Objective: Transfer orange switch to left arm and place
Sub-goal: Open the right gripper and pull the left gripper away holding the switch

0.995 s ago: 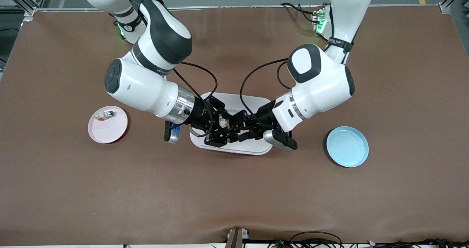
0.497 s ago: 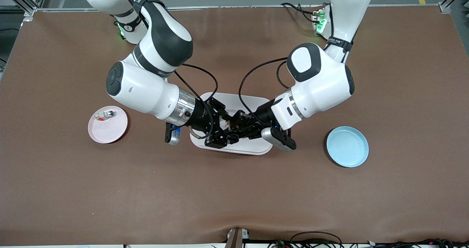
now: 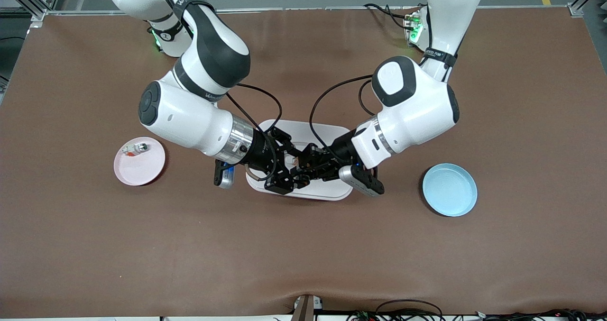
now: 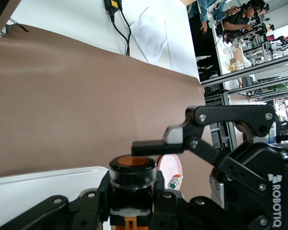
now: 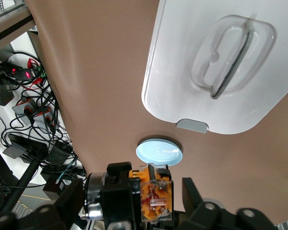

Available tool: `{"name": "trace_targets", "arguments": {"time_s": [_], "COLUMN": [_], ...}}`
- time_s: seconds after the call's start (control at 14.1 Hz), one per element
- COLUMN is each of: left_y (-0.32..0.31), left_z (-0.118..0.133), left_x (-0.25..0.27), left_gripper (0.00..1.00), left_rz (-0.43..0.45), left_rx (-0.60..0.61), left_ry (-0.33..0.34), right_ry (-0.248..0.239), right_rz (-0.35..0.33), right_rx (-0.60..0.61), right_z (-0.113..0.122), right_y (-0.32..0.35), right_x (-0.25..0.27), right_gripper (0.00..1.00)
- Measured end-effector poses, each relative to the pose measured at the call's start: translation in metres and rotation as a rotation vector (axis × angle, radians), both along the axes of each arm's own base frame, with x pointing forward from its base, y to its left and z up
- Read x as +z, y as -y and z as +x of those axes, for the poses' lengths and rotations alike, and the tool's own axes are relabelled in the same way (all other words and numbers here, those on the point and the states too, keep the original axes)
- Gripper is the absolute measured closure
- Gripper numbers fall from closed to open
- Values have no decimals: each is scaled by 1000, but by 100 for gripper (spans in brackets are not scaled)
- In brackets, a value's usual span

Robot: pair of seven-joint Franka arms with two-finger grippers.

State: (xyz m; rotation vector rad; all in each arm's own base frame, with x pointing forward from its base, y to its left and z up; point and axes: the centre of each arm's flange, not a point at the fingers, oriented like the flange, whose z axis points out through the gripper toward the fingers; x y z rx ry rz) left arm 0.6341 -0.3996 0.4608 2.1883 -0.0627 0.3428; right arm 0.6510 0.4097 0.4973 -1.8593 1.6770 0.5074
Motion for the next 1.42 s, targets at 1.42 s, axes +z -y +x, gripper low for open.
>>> {"name": "trace_targets", "arguments": {"time_s": [1.42], "left_y": [-258], "left_z": [-77], "left_x": [208], "left_gripper": [64], "left_rz": [531], "left_rx": [-172], "left_ry": [-107], "right_ry": [62], "right_rz": [-342], "right_rx": [856], "right_z": [-6], "right_y": [134], "right_x": [-6], "right_gripper": [0]}}
